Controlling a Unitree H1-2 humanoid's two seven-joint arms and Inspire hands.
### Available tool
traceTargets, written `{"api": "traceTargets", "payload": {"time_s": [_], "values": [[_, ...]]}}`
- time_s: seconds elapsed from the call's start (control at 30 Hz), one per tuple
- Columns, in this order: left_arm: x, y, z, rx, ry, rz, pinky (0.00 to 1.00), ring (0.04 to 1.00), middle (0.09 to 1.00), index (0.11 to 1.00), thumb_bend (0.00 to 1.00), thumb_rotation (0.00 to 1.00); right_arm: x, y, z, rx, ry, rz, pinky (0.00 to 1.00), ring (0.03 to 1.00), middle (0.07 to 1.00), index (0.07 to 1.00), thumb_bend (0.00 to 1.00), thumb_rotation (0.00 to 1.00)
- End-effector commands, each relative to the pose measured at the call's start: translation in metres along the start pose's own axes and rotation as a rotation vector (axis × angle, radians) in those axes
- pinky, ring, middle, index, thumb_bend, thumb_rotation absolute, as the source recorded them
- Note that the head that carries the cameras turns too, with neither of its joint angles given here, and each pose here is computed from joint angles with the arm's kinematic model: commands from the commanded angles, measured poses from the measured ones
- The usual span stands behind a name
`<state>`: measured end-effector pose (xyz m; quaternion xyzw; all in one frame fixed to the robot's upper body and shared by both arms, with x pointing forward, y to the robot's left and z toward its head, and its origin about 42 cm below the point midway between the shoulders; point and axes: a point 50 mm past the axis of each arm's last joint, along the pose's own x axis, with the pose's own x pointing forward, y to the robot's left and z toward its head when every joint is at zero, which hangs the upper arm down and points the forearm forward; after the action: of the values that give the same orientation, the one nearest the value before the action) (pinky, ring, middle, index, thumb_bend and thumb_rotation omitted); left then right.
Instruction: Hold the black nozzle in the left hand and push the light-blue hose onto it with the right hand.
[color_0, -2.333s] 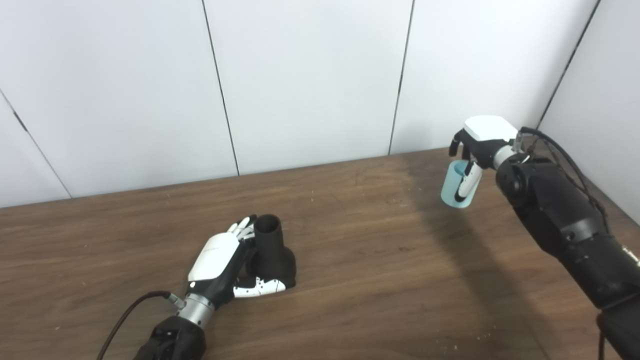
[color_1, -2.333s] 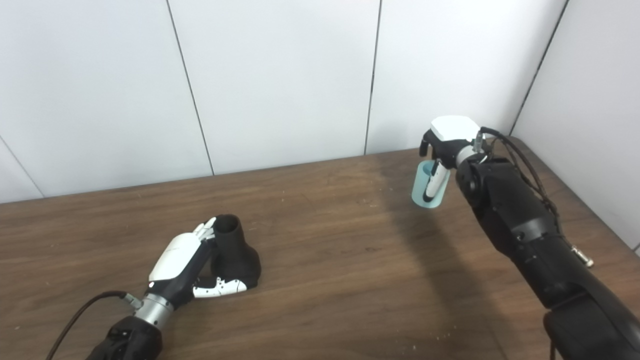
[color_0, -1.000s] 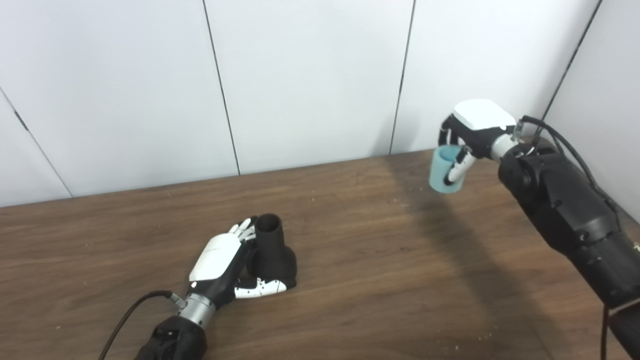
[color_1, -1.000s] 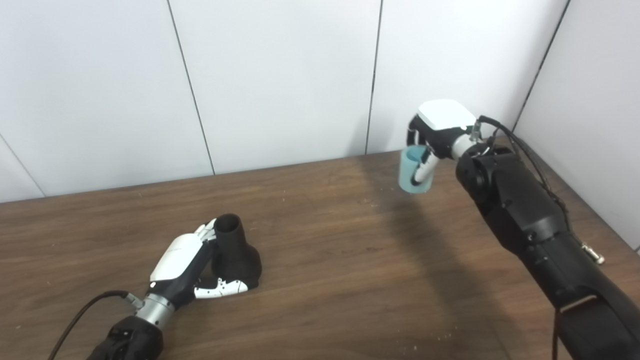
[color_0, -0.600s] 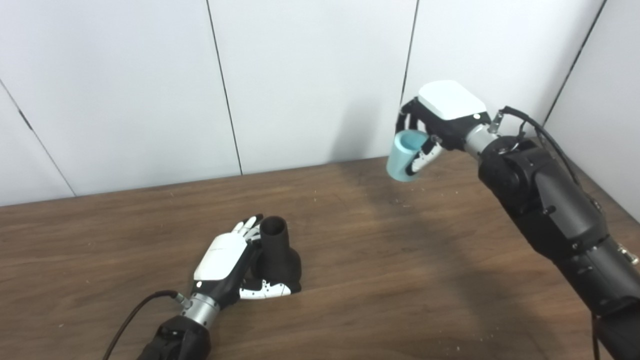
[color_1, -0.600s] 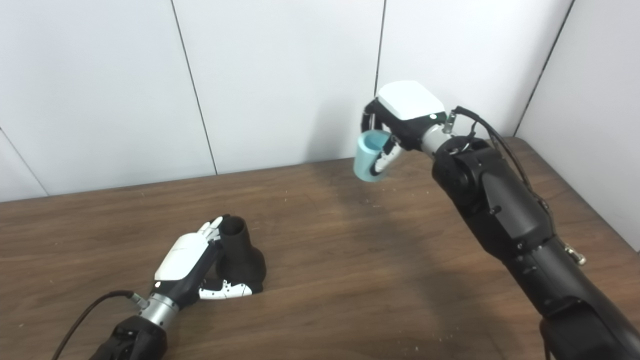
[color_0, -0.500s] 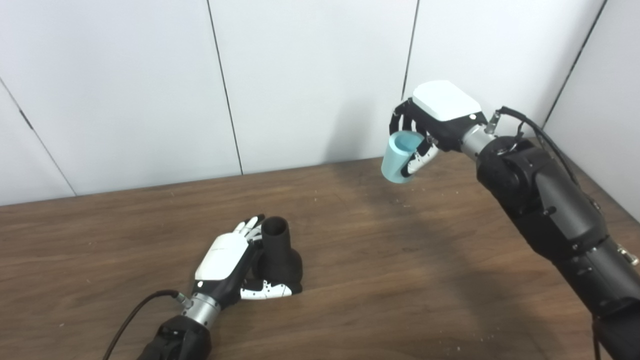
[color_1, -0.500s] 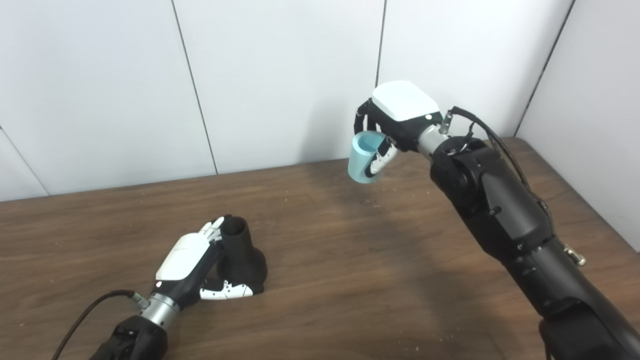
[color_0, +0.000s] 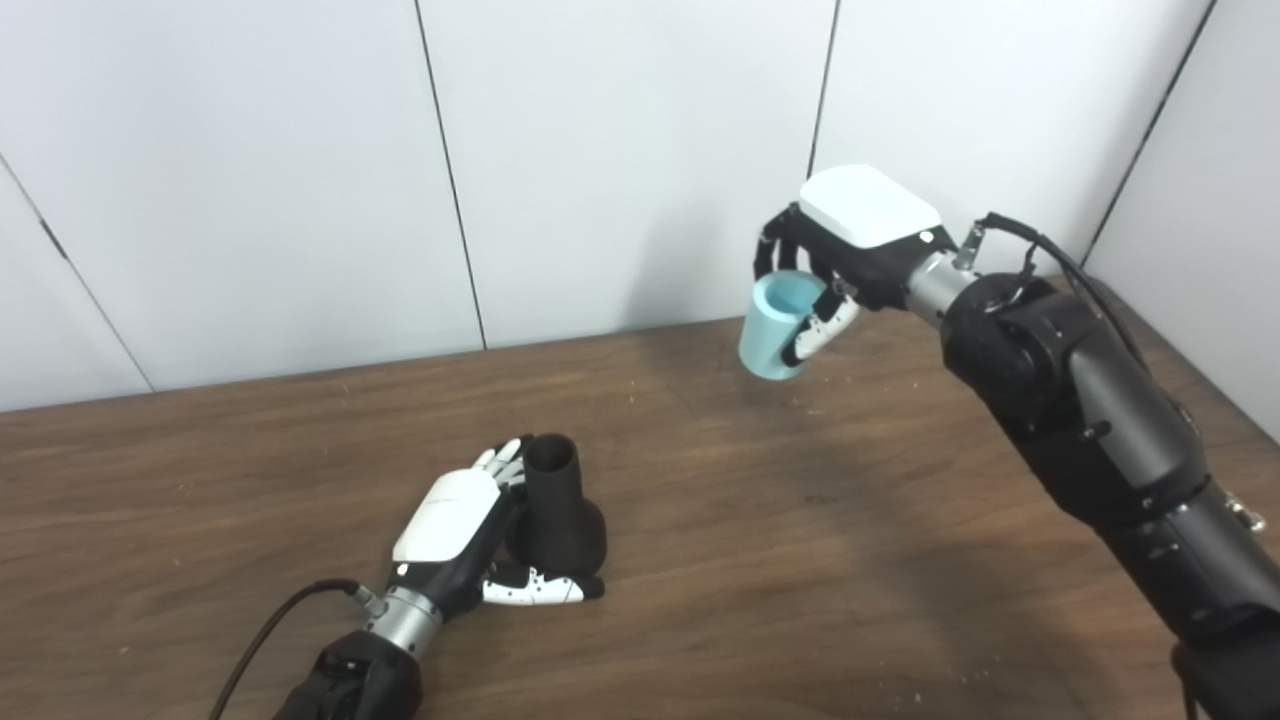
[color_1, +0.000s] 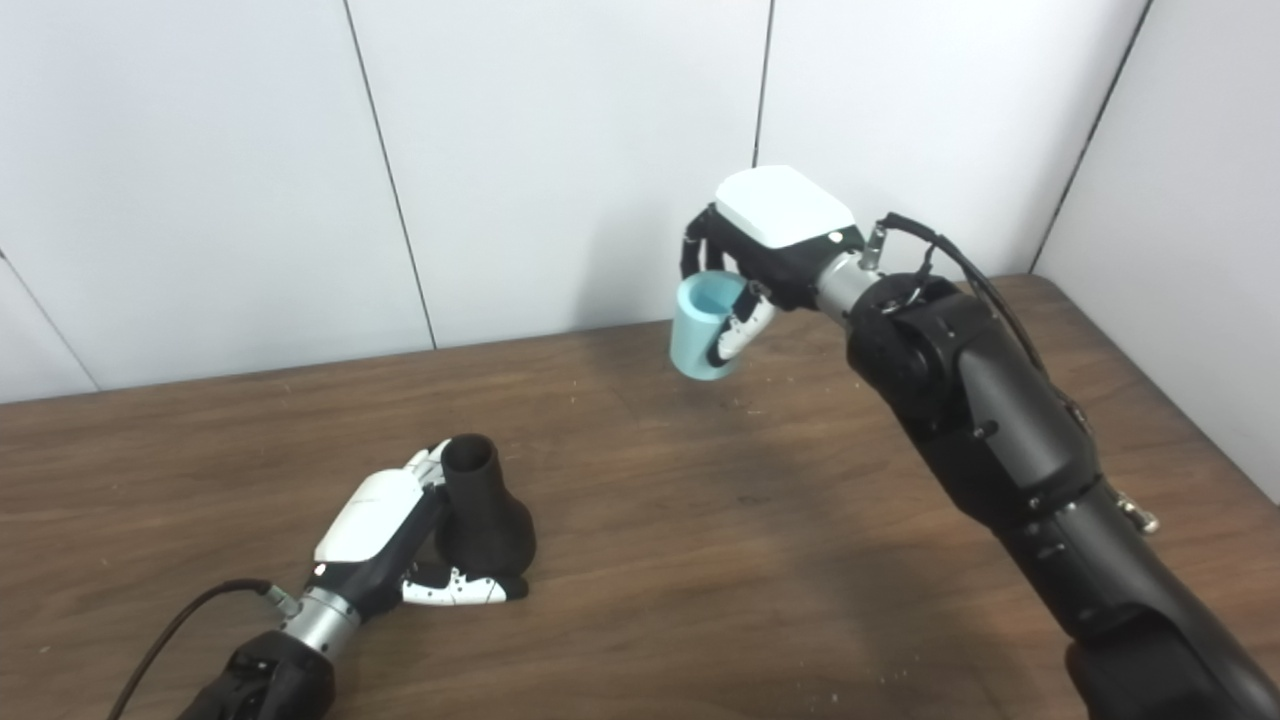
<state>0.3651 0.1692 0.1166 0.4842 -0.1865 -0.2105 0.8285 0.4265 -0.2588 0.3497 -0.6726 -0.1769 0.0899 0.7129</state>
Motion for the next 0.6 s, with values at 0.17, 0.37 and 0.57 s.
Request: {"api": "traceTargets", "payload": {"time_s": [0.17,0.37,0.57], "values": [[-0.0627,-0.0638,-0.0200,-0.103,0.123,-0.154,1.00,1.000,0.914,0.609,0.86,0.57,0.0061,-0.0434,0.0149,-0.005,-0.054,-0.118,0.21,0.287,0.396,0.511,0.52,0.00],[-0.0617,-0.0625,-0.0191,-0.112,0.120,-0.152,1.00,1.000,0.918,0.651,0.88,0.58,0.0068,-0.0423,0.0150,-0.005,-0.066,-0.115,0.21,0.287,0.394,0.511,0.52,0.00],[-0.0617,-0.0612,-0.0165,-0.104,0.113,-0.124,1.00,1.000,0.916,0.666,0.78,0.68,0.0067,-0.0363,0.0163,0.001,-0.073,-0.111,0.19,0.279,0.432,0.498,0.52,0.00]]}}
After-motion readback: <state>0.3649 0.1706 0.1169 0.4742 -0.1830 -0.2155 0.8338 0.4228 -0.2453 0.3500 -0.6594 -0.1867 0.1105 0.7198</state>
